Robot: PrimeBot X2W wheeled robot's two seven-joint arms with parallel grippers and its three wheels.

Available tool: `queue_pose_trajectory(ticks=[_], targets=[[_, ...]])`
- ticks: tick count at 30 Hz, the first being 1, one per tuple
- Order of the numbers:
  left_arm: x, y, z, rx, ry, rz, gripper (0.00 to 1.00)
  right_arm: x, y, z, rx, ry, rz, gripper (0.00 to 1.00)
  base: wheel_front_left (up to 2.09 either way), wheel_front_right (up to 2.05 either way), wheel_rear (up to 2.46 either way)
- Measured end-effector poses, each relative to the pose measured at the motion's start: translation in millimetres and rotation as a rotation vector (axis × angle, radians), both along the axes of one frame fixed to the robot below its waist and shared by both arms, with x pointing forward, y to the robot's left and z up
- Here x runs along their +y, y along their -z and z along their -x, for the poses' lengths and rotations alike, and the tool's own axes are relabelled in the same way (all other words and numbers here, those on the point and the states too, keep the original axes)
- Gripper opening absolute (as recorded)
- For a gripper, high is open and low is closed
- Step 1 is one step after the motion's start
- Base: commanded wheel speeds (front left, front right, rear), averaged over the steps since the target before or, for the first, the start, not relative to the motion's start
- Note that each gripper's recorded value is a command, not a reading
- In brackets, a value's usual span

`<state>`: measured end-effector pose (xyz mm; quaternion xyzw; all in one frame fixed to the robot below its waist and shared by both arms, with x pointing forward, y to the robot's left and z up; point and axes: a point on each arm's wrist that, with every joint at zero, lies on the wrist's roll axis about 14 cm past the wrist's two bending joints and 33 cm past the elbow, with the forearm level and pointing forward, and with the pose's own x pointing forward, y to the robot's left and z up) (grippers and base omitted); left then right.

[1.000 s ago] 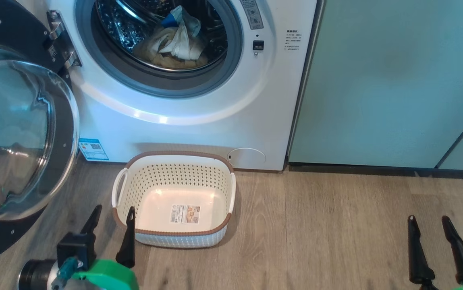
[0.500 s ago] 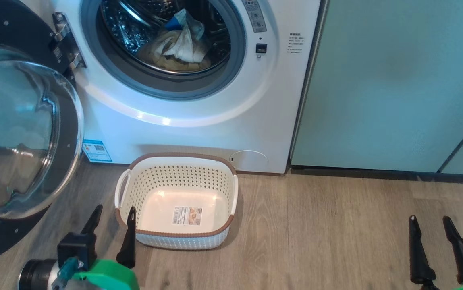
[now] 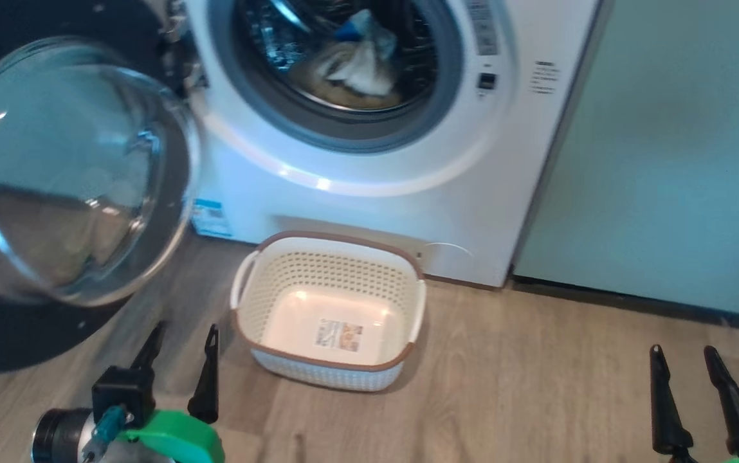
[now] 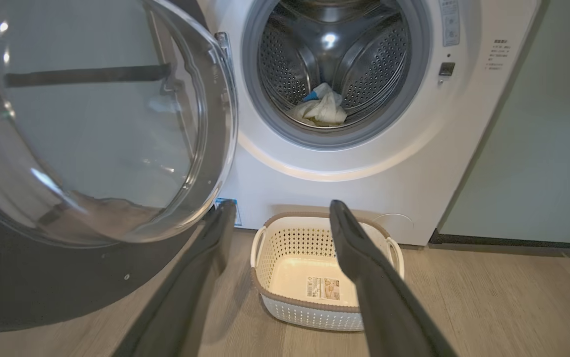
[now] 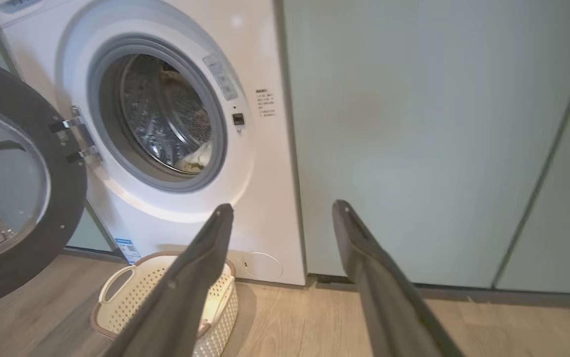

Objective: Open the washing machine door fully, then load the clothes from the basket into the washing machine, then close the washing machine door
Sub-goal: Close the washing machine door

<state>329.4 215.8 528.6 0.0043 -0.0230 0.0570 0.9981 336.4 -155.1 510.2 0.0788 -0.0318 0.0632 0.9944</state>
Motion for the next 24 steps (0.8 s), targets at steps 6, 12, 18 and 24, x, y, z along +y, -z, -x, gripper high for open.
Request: queue_pose_trajectory(ticks=[6,12,18,24], targets=[[30,0,25,-0.005,-0.107,0.000,1.00,32,0,-15,0.001,-0.105,0.001,1.00,0.00,0.00,0.00],[57,0,53,-0.004,-0.217,0.009,1.00,69,0,-26,0.003,-0.218,-0.009,1.00,0.00,0.00,0.00],[76,-1,76,-0.012,-0.301,0.007,1.00,102,4,-29,0.016,-0.320,-0.021,1.00,0.00,0.00,0.00],[87,-1,93,-0.016,-0.354,0.007,1.00,120,5,-31,0.023,-0.374,-0.028,1.00,0.00,0.00,0.00]])
